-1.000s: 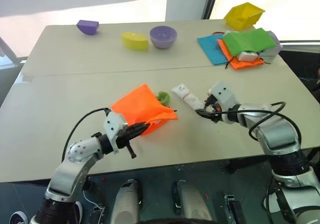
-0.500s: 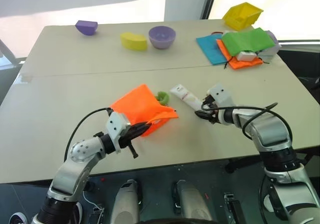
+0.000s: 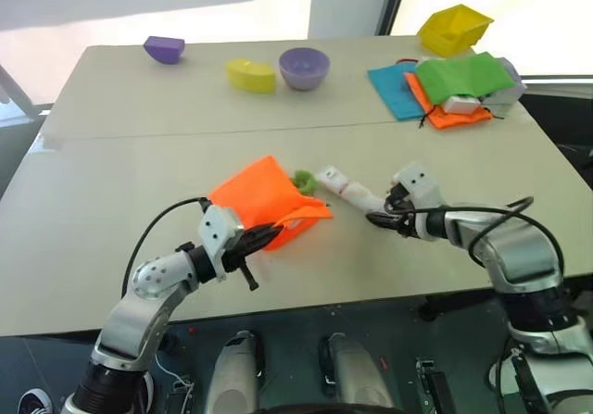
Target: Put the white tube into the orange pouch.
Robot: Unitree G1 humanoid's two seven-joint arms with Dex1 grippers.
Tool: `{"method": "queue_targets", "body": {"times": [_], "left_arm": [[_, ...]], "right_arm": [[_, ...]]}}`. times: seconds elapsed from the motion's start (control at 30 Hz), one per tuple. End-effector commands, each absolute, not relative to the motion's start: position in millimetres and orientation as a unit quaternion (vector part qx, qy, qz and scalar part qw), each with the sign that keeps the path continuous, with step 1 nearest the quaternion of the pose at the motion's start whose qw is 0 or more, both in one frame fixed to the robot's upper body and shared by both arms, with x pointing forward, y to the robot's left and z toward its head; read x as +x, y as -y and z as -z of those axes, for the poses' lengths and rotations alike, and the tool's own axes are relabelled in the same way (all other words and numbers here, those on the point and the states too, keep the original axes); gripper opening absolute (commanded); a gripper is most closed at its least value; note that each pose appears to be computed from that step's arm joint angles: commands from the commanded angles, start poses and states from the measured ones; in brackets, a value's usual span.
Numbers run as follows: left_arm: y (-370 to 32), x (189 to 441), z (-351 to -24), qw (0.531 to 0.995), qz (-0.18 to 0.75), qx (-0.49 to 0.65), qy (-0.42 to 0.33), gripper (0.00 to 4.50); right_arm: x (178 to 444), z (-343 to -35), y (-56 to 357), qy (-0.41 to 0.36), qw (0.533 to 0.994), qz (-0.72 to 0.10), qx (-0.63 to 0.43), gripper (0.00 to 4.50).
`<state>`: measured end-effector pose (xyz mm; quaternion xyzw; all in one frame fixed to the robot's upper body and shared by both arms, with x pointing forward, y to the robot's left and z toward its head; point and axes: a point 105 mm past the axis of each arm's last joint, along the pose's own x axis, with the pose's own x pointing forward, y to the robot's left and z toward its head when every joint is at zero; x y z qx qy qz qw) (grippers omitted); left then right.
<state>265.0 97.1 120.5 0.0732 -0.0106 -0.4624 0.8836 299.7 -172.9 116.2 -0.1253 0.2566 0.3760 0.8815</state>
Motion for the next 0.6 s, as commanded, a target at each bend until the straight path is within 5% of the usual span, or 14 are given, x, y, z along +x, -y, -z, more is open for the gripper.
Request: {"method": "queue_targets", "body": {"times": [0.03,0.23,0.37,0.6], "left_arm": [[-91.9,259.6,-129.1,0.878,0.471,0.080,0.032,0.00],[-92.8,259.4,-130.1,0.878,0.470,0.081,0.034,0.00],[-94.6,263.0,-131.9,0.878,0.469,0.084,0.035,0.00],[-93.8,264.7,-137.3,0.878,0.468,0.088,0.044,0.00]], "right_arm": [[270.5,-145.4,164.9,-0.210,0.852,-0.461,-0.132,1.81],[267.9,-146.0,188.7,-0.216,0.879,-0.411,-0.106,1.81],[224.1,-139.0,169.9,-0.246,0.817,-0.511,-0.107,1.81],[213.9,-119.8,147.0,-0.243,0.797,-0.536,-0.139,1.81]]}}
